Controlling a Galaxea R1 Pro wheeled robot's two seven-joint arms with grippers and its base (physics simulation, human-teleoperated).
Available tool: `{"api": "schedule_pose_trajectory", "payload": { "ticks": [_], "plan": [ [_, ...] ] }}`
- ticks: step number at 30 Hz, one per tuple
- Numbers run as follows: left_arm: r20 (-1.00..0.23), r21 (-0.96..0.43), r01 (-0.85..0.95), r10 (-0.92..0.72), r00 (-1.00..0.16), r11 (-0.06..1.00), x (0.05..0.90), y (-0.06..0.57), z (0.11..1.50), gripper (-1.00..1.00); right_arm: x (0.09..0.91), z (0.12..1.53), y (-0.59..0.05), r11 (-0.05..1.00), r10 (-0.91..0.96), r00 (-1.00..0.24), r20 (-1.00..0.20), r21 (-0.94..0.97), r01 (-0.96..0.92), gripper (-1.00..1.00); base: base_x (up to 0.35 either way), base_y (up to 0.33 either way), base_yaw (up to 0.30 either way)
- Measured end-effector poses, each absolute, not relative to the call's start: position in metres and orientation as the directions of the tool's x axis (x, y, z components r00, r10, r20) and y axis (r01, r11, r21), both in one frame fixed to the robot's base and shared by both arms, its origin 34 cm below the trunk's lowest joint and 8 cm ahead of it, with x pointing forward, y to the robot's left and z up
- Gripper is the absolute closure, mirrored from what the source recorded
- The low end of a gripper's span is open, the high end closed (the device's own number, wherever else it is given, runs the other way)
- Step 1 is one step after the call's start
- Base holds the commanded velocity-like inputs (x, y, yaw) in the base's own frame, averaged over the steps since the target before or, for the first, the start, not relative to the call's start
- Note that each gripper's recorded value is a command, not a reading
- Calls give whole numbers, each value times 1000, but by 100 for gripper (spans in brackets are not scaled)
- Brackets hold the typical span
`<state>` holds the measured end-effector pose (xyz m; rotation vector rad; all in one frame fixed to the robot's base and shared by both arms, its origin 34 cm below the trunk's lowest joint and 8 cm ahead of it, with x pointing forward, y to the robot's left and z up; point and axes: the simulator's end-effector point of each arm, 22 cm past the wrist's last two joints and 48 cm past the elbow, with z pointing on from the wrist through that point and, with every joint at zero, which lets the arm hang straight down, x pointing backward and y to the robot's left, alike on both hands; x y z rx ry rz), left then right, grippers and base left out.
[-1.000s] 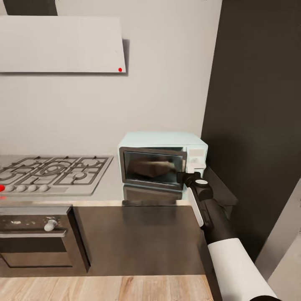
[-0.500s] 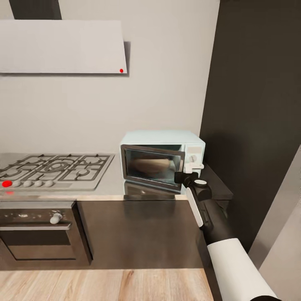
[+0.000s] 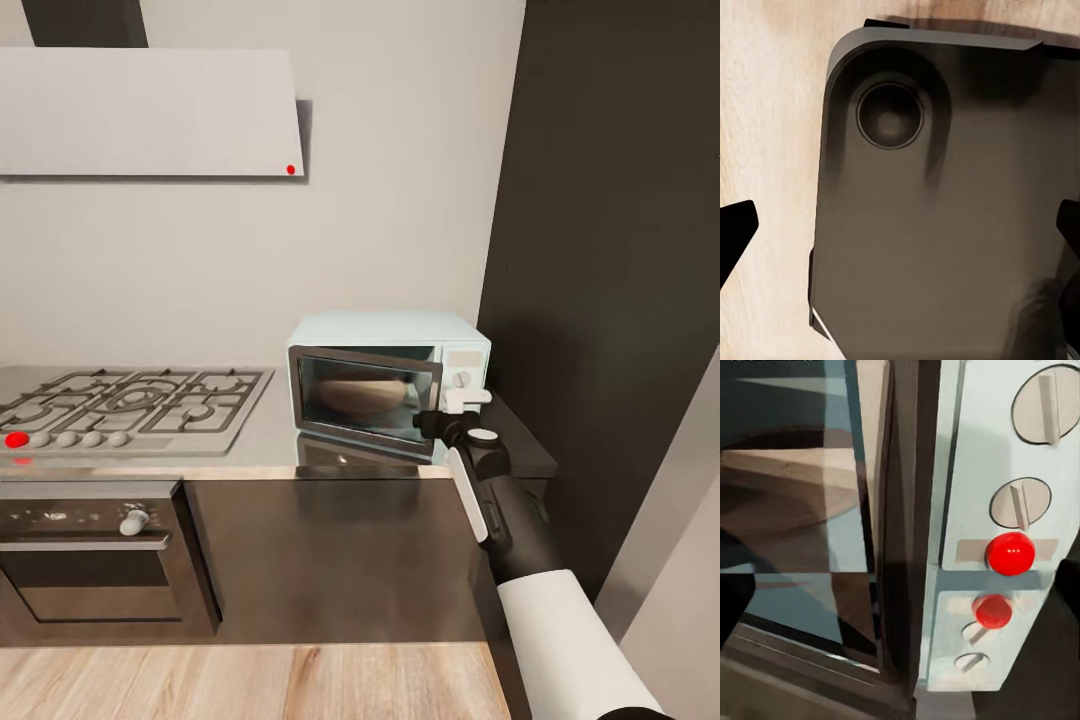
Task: In the kitchen, take the popcorn bag from the countertop, put it into the microwave, and heat it until the popcorn is cooked so the cooked popcorn ends up inside the bag.
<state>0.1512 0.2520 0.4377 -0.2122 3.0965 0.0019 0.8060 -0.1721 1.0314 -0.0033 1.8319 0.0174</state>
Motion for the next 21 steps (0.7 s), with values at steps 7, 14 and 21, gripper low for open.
{"api": "schedule_pose_trajectory", "payload": {
  "ticks": [7,14,21],
  "plan": [
    [-38,-1,-136,-136,-990,991,151,252,438,-100,800,1028,-170,1000,5,-300,-954,12,-23,-100,0,0,0],
    [-38,-1,-136,-136,-990,991,151,252,438,-100,797,1021,-188,1000,-14,-322,-947,-9,-18,-100,0,0,0],
    [-38,-1,-137,-137,-990,991,151,252,438,-100,771,945,-246,995,-97,-499,-861,-77,-60,-100,0,0,0]
  ]
}}
